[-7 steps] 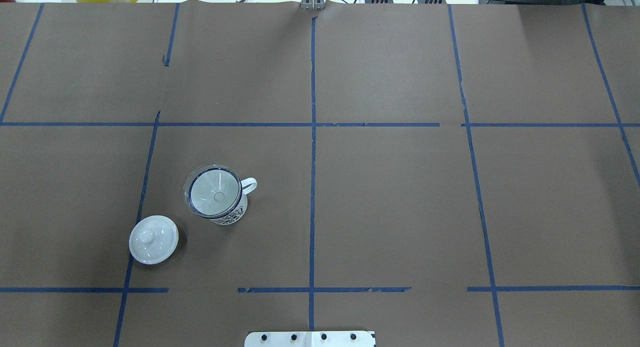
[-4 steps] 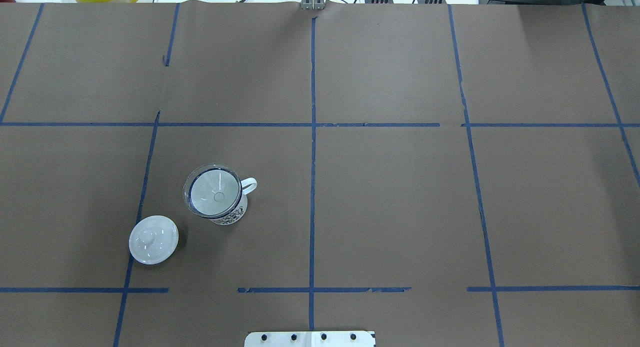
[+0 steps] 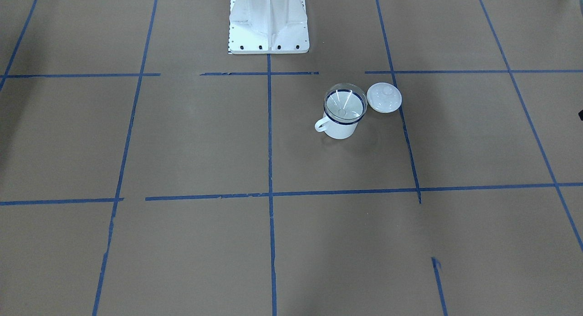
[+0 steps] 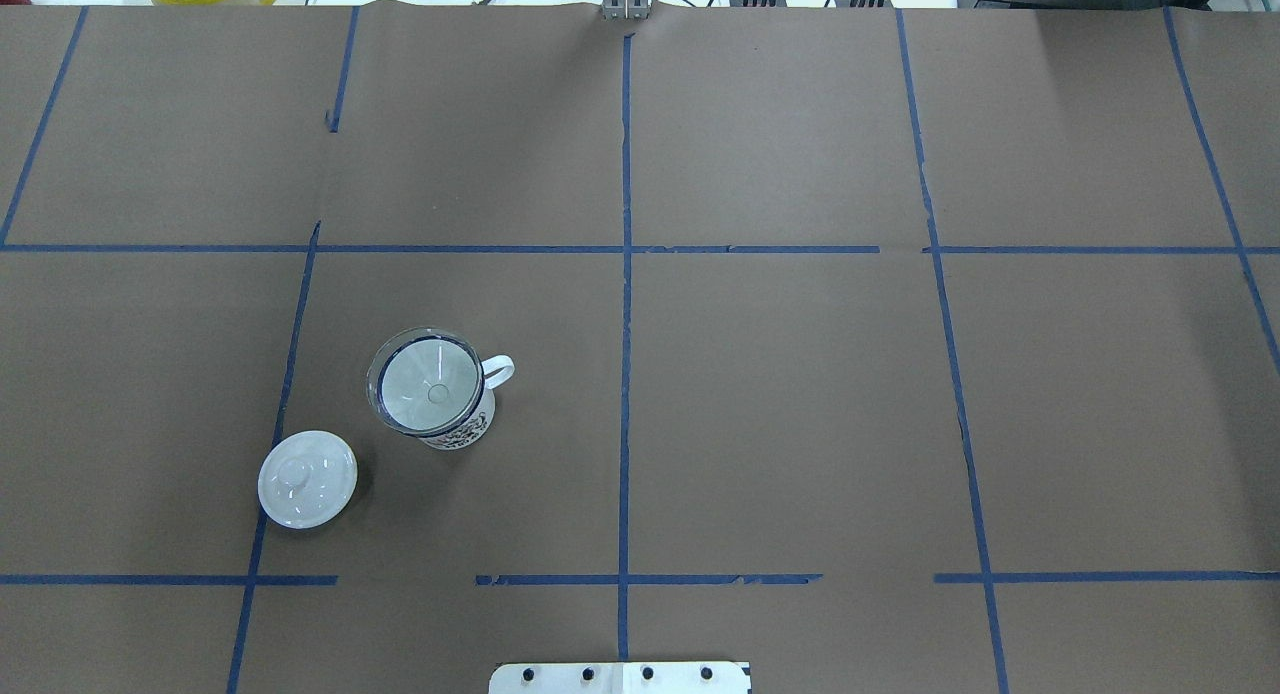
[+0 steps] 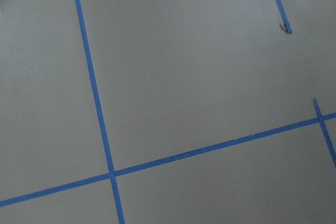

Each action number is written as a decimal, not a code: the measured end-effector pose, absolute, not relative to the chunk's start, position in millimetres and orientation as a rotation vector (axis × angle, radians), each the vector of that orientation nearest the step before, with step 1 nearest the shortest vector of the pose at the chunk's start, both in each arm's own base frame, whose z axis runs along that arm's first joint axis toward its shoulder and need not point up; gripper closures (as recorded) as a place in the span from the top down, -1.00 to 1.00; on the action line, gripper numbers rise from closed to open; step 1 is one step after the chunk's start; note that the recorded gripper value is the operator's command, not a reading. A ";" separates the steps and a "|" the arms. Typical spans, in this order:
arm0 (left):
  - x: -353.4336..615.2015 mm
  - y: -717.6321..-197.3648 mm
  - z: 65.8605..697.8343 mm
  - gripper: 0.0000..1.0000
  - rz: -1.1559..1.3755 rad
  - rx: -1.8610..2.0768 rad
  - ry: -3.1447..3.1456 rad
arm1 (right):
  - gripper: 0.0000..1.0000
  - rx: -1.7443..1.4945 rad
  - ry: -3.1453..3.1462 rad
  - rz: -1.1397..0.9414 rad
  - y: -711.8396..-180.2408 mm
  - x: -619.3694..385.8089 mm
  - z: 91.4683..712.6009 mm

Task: Remove funnel from cup

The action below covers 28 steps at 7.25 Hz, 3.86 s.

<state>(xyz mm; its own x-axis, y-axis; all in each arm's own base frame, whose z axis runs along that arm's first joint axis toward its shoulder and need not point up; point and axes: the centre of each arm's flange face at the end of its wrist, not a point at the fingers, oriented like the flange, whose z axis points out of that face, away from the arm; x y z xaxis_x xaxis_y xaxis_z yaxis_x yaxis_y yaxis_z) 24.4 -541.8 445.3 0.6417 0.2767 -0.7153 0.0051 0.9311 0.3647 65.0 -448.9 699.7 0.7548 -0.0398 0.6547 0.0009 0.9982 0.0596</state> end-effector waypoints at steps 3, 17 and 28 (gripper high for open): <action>178.0 -520.5 344.2 1.00 -0.016 0.237 0.940 | 1.00 0.057 -0.715 -0.022 -448.9 65.0 699.7; 482.7 -405.8 222.9 -0.99 -0.143 0.058 0.826 | 1.00 0.057 -0.715 -0.022 -448.9 65.0 699.7; 380.2 -448.4 146.9 -1.00 -0.687 0.183 1.018 | 1.00 0.057 -0.715 -0.022 -448.9 65.0 699.7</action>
